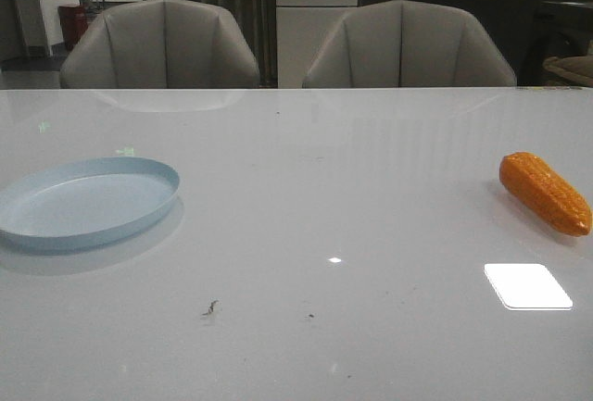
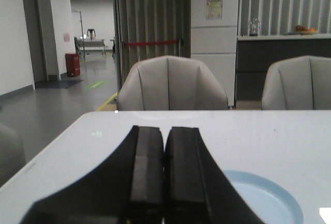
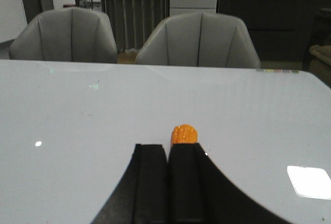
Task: Place corn on plate with both arms
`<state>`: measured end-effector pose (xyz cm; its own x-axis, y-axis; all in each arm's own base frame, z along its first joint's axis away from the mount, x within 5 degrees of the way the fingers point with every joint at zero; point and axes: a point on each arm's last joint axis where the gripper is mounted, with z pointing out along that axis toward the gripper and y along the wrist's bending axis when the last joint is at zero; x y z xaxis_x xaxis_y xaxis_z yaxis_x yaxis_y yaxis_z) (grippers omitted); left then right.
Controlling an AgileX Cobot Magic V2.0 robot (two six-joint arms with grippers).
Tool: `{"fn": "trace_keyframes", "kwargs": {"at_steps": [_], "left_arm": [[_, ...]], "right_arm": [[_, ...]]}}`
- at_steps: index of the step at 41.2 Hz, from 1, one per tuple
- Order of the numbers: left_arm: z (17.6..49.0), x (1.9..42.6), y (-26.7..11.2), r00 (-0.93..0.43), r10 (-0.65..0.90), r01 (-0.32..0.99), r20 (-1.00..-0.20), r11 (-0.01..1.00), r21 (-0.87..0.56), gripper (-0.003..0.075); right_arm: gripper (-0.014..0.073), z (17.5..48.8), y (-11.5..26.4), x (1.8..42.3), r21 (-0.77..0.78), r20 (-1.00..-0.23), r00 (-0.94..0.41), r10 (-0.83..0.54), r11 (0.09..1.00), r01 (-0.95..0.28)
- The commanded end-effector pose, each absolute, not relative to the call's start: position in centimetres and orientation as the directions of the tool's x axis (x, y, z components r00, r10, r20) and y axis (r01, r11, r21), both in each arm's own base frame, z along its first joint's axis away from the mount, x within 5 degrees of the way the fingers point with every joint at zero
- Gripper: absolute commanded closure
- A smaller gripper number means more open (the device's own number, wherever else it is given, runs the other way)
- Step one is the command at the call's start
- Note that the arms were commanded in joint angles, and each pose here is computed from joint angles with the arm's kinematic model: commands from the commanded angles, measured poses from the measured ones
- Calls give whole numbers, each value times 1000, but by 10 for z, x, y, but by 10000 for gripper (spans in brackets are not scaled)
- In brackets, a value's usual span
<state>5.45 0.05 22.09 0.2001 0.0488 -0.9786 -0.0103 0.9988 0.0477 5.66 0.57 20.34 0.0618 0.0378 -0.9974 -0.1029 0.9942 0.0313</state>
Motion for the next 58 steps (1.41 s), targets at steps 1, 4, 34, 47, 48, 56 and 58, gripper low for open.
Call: {"fn": "trace_keyframes", "kwargs": {"at_steps": [1, 4, 34, 47, 48, 56, 58], "left_arm": [[222, 52, 2, 312, 23, -24, -950, 1000, 16, 627], [227, 51, 2, 341, 23, -27, -940, 1000, 15, 627], [386, 92, -1, 321, 92, -21, -943, 996, 90, 627], [343, 166, -2, -40, 72, 16, -997, 997, 72, 627], [339, 170, -3, -77, 54, 18, -996, 998, 53, 627], [316, 192, -3, -220, -87, -1, -972, 996, -89, 627], [313, 194, -4, -240, -88, -2, -967, 996, -91, 625]], "right_arm": [[529, 229, 4, 50, 12, -956, 292, 40, 995, -96], [529, 234, 4, 48, 26, -938, 340, 58, 995, -96], [536, 388, 9, 90, 86, -973, 205, 110, 989, -121], [536, 346, 17, 161, 89, -988, -134, 76, 991, -95], [536, 341, 17, 166, 89, -983, -167, 73, 992, -93], [536, 318, 20, 189, 89, -950, -306, 60, 993, -83], [536, 315, 20, 192, 89, -945, -323, 58, 993, -81]]}}
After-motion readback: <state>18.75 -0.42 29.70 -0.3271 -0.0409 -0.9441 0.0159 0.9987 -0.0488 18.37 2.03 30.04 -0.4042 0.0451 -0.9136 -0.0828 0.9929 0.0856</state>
